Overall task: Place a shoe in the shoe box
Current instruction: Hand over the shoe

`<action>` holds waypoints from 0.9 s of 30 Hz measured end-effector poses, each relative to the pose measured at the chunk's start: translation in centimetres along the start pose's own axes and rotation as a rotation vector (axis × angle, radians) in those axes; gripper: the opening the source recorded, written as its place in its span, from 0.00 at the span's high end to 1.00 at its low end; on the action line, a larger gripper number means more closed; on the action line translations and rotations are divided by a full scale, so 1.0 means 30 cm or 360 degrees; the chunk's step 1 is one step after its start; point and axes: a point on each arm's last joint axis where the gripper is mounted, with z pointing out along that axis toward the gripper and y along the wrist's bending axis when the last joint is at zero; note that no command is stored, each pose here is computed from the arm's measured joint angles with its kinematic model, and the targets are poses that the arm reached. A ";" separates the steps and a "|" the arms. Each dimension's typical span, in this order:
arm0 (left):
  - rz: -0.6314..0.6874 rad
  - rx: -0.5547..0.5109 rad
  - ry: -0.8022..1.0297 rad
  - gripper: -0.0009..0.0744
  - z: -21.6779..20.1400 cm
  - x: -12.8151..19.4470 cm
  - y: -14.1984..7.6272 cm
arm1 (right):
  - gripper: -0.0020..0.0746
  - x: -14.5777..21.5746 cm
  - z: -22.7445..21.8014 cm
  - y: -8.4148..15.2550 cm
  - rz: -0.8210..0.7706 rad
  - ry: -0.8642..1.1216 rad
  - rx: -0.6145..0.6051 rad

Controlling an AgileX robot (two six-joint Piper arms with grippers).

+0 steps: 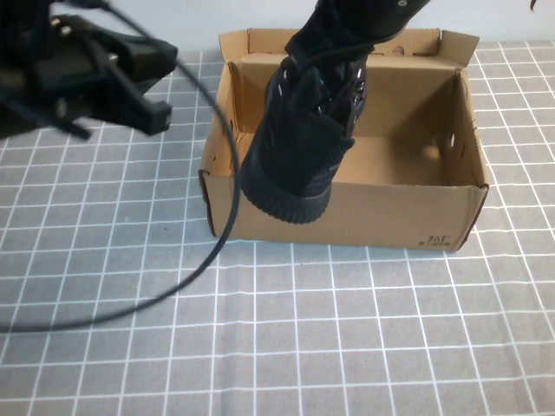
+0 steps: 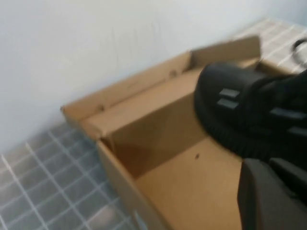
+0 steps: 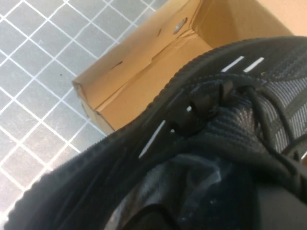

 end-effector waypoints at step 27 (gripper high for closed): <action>0.0235 0.0171 0.1075 0.99 0.092 -0.068 -0.309 | 0.98 0.002 -0.003 -0.043 0.0075 -0.0001 0.0029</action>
